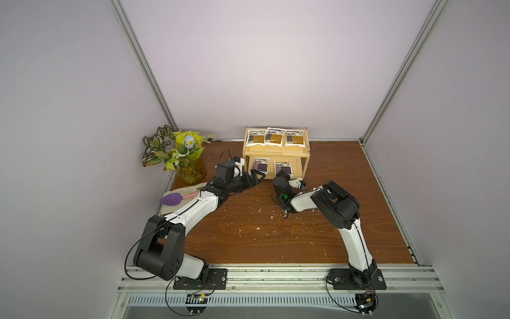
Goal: Place the bagged coffee beans on the shelf by color
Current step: Place the bagged coffee beans on the shelf, then adjust the bagged coffee beans on the shelf.
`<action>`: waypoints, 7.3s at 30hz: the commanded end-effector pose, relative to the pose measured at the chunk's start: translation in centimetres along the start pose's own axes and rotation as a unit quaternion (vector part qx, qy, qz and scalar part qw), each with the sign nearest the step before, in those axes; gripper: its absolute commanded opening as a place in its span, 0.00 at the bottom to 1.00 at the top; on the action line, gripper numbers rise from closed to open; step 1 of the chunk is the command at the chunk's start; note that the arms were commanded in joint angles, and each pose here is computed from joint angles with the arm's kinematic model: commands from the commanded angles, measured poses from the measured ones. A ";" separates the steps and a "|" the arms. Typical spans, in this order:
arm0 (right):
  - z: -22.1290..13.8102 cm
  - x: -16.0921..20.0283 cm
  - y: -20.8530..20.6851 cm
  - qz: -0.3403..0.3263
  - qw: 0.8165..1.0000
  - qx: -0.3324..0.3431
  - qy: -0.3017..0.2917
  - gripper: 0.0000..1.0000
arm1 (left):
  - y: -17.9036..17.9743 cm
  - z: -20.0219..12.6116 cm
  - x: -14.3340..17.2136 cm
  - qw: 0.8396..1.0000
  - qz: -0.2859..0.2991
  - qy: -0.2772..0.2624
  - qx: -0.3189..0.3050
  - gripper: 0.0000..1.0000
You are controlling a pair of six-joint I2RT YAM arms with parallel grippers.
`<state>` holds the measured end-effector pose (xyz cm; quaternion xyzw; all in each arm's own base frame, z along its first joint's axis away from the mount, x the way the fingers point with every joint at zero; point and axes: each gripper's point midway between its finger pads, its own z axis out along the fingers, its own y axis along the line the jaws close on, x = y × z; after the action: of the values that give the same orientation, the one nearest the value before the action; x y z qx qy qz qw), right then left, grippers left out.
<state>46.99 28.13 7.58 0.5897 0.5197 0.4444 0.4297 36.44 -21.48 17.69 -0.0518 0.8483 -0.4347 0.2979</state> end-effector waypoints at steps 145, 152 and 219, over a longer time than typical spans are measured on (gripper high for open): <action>-5.2 0.5 3.6 -0.197 0.936 -0.003 0.292 0.69 | -0.7 -2.0 -0.9 0.999 0.011 -0.034 -0.001 0.99; -4.0 0.7 3.2 -0.187 0.940 0.001 0.284 0.68 | -0.6 -2.0 -0.8 0.999 0.012 -0.033 -0.004 0.99; 0.4 0.7 2.4 -0.181 0.958 0.026 0.221 0.66 | -0.5 -1.8 -0.5 1.000 0.010 -0.030 0.002 0.99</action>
<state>47.05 28.91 8.91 0.3720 0.7236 0.4670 0.3463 35.72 -20.61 19.01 -0.0619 0.8410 -0.4314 0.3205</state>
